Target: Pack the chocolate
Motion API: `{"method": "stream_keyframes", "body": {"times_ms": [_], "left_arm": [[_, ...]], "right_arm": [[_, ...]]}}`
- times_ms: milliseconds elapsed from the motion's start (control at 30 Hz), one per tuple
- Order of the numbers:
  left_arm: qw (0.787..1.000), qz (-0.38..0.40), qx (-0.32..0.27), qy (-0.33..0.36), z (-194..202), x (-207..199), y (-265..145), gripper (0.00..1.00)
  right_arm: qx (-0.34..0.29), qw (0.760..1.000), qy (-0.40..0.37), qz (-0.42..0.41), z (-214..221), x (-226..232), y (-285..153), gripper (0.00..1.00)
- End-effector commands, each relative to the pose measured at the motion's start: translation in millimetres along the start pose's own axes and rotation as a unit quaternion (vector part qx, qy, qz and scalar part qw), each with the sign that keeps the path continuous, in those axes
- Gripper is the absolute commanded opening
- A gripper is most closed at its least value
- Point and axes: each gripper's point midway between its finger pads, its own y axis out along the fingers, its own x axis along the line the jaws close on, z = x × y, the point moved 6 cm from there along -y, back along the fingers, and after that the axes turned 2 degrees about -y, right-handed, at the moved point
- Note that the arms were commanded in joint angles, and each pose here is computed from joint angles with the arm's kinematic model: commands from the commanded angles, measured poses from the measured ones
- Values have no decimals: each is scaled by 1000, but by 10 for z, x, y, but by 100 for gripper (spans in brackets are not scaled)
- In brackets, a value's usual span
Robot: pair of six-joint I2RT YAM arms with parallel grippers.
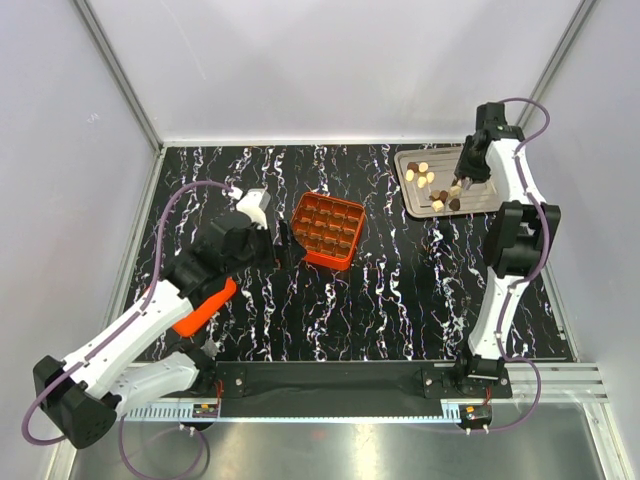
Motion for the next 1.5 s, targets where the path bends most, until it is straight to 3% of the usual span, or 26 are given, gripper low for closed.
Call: {"method": "stream_keyframes", "body": {"times_ms": [0, 267, 500, 733, 1067, 1467], "left_arm": [[999, 19, -38, 8, -150, -82, -114, 99], [998, -23, -54, 14, -111, 72, -179, 99], [997, -50, -60, 16, -75, 167, -203, 99], [997, -47, -67, 14, -89, 160, -251, 99], [997, -46, -67, 11, -95, 150, -255, 99], [997, -35, -63, 6, -115, 102, -230, 99]], "right_arm": [[-80, 995, 22, -58, -324, 75, -745, 40], [-87, 985, 3, -146, -122, 537, -1249, 40], [-66, 957, -83, -269, 582, 1520, -1757, 40], [-24, 939, -117, -322, 1221, 1963, -1883, 39], [2, 947, -145, -288, 1586, 1919, -1797, 39], [-16, 951, -162, -263, 1659, 1764, -1791, 40]]}}
